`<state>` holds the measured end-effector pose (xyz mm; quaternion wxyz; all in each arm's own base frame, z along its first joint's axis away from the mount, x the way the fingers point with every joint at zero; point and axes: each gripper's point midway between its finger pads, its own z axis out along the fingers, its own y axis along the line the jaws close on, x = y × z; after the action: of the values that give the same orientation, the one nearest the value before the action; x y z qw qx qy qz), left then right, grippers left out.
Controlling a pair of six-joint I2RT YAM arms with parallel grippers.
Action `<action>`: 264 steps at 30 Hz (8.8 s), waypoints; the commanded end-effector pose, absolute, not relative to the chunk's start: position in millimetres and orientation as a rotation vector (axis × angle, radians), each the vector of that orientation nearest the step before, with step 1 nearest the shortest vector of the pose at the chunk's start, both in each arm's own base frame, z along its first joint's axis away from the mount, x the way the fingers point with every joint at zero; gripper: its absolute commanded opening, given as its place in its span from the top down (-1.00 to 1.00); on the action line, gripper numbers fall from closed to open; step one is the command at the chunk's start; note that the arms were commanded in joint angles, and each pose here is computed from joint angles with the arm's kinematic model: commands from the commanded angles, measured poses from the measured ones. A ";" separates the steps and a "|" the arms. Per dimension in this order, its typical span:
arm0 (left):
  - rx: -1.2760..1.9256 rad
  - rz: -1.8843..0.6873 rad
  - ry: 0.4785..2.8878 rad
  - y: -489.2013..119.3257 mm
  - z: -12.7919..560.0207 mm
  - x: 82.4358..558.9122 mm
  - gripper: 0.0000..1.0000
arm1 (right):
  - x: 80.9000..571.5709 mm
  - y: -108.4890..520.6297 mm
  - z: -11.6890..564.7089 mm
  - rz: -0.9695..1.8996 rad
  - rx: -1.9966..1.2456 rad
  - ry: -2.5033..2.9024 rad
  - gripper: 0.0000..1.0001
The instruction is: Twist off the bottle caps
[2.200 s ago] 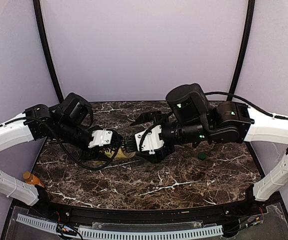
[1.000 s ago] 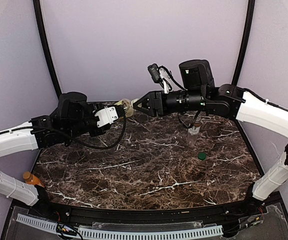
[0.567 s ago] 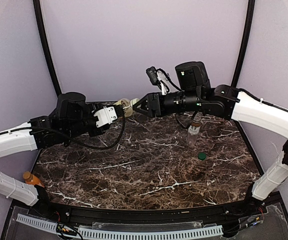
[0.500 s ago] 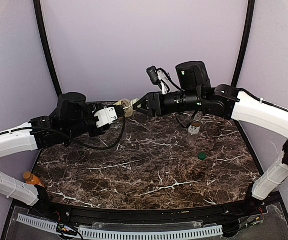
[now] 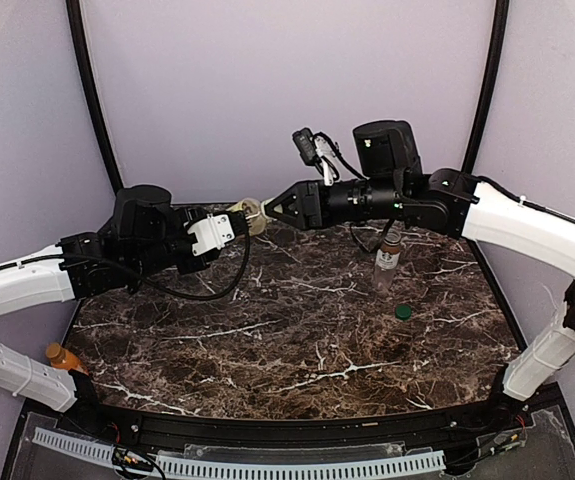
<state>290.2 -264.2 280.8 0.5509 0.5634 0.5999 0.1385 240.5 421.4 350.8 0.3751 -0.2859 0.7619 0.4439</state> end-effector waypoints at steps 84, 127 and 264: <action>1.369 0.348 1.407 -259.3 269.0 285.0 0.99 | 237.9 412.7 348.6 1.149 -0.626 2.022 -0.20; 1.938 -0.289 1.538 -266.0 191.6 166.9 0.99 | 124.3 384.3 330.1 0.364 -1.821 0.996 1.00; 1.436 -0.728 1.667 -274.9 276.3 187.0 0.99 | 173.5 394.0 391.7 1.125 -1.062 1.239 -0.88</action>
<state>191.5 -273.8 264.0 0.3941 0.5616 0.6729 -0.2766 206.5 369.5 306.6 0.4245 -0.4477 0.7065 0.3468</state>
